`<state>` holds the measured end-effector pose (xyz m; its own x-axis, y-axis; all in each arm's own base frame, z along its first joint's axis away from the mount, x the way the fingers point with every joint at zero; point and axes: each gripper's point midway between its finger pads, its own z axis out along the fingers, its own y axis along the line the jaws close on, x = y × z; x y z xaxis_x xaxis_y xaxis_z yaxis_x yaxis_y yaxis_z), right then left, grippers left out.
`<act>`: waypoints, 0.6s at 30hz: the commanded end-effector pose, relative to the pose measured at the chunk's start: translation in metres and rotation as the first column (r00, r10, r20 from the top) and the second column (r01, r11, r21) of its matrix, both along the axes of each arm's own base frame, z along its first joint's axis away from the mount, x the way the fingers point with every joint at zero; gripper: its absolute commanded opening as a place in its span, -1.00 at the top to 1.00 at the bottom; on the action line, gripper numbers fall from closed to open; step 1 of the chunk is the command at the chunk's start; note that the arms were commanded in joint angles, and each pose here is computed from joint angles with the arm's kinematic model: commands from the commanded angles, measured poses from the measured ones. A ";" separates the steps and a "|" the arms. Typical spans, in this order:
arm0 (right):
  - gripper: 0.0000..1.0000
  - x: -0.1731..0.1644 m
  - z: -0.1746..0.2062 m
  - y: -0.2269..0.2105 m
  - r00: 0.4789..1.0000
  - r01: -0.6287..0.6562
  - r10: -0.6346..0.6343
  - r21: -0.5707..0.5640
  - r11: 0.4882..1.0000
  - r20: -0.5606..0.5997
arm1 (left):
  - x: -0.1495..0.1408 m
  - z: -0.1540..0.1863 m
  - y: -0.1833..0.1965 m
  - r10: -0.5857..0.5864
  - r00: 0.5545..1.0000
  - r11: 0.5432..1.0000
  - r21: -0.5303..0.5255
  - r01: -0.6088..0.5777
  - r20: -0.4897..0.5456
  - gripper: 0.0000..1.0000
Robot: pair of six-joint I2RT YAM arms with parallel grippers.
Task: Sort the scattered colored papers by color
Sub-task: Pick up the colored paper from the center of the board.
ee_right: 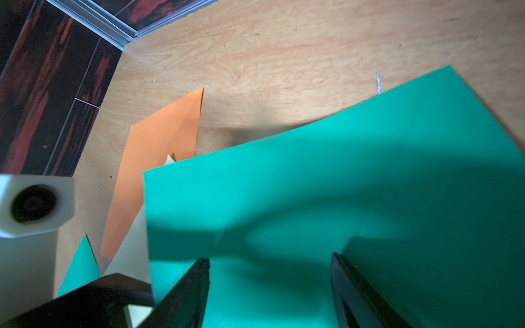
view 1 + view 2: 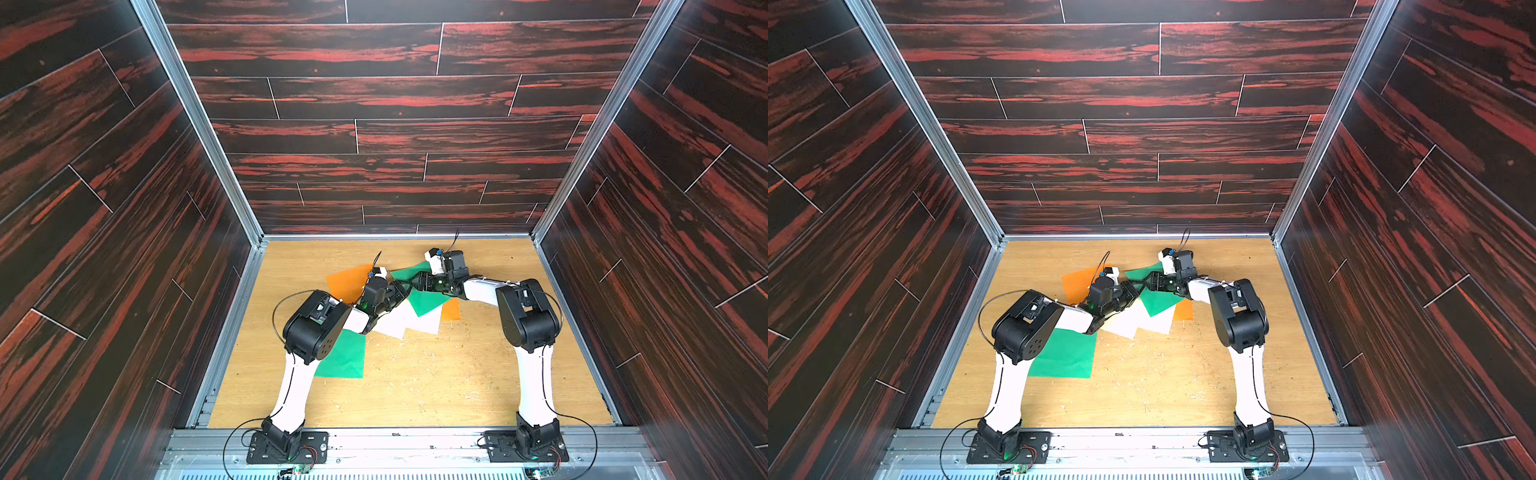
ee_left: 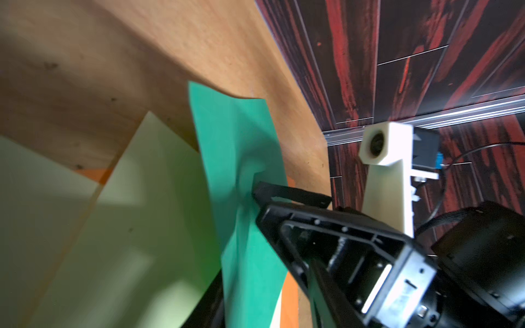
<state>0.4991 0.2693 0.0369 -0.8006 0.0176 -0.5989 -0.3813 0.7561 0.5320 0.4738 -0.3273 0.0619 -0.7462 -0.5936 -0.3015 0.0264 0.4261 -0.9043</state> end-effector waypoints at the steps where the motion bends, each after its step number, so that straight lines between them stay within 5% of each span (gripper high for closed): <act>1: -0.43 -0.025 -0.052 -0.007 0.989 -0.010 0.001 -0.062 0.998 -0.150 | 0.005 -0.007 0.000 -0.004 1.000 0.999 0.035 0.005 -0.008 0.09; 18: -0.45 -0.024 -0.050 -0.005 0.989 -0.010 0.003 -0.051 0.999 -0.147 | 0.005 -0.022 0.000 -0.011 0.999 0.997 0.077 0.014 -0.040 0.92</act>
<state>0.4992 0.2700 0.0375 -0.7986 0.0160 -0.6017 -0.3862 0.7531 0.5326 0.4758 -0.3276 0.0420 -0.7642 -0.5706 -0.3007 -0.0094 0.4760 -0.8794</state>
